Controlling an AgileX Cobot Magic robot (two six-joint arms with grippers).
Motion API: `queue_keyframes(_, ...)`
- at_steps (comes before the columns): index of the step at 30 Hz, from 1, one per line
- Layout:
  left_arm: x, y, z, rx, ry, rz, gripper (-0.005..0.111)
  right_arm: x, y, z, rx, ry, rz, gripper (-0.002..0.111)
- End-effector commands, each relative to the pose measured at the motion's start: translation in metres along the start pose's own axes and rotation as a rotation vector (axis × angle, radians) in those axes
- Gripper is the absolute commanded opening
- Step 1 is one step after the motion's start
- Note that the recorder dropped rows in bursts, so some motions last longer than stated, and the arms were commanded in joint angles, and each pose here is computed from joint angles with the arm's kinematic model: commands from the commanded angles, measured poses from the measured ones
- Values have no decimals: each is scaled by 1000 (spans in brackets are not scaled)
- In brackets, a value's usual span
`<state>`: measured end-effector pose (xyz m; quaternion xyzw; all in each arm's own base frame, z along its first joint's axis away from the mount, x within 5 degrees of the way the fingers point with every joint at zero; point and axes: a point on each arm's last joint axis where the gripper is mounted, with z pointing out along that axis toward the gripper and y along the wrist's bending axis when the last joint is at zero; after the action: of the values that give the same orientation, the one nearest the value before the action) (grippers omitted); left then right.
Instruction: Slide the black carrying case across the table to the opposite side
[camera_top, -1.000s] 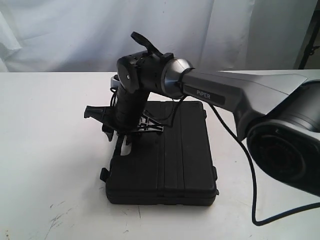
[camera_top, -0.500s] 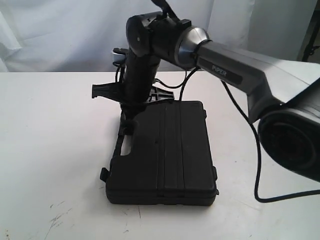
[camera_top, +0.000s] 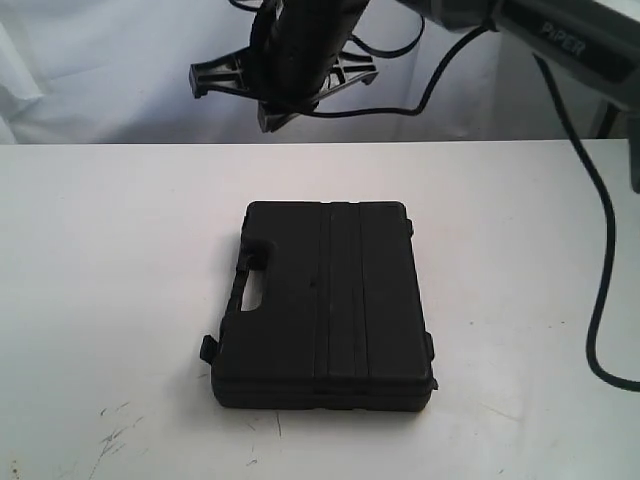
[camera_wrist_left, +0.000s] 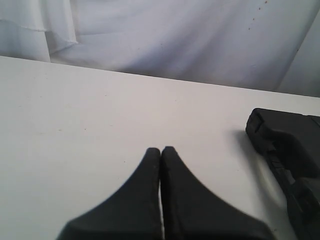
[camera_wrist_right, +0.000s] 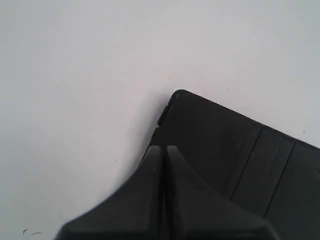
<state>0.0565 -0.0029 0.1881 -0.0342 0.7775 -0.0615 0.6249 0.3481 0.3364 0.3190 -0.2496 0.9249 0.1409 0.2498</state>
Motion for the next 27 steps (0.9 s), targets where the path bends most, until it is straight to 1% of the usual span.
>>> queue_keyframes(1, 0, 0, 0, -1, -10, 4, 0, -4, 6, -20, 1, -61, -45, 0)
queue_keyframes(6, 0, 0, 0, -1, -10, 4, 0, 9, 11, -18, -4, -116, -77, 0)
queue_keyframes(11, 0, 0, 0, -1, -10, 4, 0, 38, 10, -17, -31, -165, -79, 0)
queue_keyframes(17, 0, 0, 0, -1, -10, 4, 0, 77, 1, -46, -82, -261, -70, 0)
queue_keyframes(20, 0, 0, 0, -1, -10, 4, 0, 100, -8, -62, -63, -286, -110, 0)
queue_keyframes(24, 0, 0, 0, -1, -10, 4, 0, 127, -18, -91, -54, -291, -117, 0)
queue_keyframes(27, 0, 0, 0, -1, -10, 4, 0, 139, -22, -112, -52, -292, -116, 0)
